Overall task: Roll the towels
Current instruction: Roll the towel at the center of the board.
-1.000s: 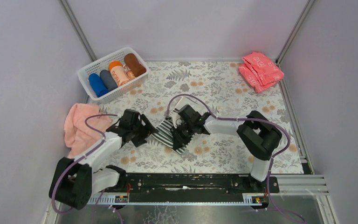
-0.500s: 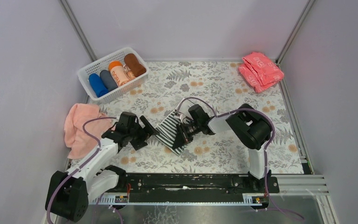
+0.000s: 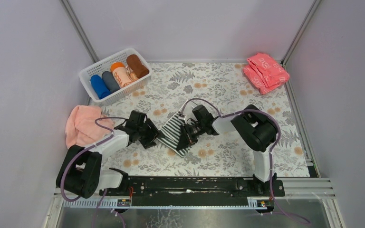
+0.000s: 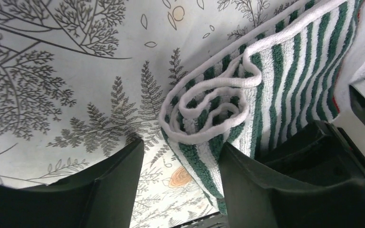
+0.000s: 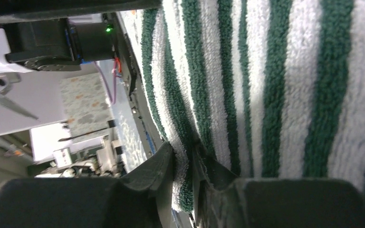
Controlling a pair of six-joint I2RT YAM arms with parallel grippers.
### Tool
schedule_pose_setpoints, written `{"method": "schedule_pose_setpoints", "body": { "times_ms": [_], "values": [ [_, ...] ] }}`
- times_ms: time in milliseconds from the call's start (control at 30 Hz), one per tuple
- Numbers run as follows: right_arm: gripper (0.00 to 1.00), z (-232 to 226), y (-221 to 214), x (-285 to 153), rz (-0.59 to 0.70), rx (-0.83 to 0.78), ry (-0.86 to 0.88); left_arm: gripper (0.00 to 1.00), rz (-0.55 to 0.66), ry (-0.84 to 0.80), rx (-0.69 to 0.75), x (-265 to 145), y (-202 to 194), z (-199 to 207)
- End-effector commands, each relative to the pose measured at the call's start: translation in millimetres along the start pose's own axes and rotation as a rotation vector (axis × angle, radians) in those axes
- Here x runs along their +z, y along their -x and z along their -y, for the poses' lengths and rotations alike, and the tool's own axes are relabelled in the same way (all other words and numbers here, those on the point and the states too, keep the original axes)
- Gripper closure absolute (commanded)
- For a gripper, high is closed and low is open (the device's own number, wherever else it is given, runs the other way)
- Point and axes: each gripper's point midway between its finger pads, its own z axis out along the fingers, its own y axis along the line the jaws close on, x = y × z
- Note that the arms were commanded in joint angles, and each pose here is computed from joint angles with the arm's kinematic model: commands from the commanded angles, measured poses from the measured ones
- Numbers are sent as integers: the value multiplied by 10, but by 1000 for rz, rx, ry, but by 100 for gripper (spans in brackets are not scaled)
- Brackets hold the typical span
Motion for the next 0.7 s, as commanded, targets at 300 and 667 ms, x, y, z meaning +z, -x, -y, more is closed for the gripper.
{"method": "schedule_pose_setpoints", "body": {
  "times_ms": [300, 667],
  "values": [
    [44, -416, 188, -444, 161, -528, -675, 55, 34, 49, 8, 138, 104, -70],
    [34, -695, 68, -311, 251, -972, -1043, 55, 20, 72, 20, 161, 55, -46]
  ]
}}
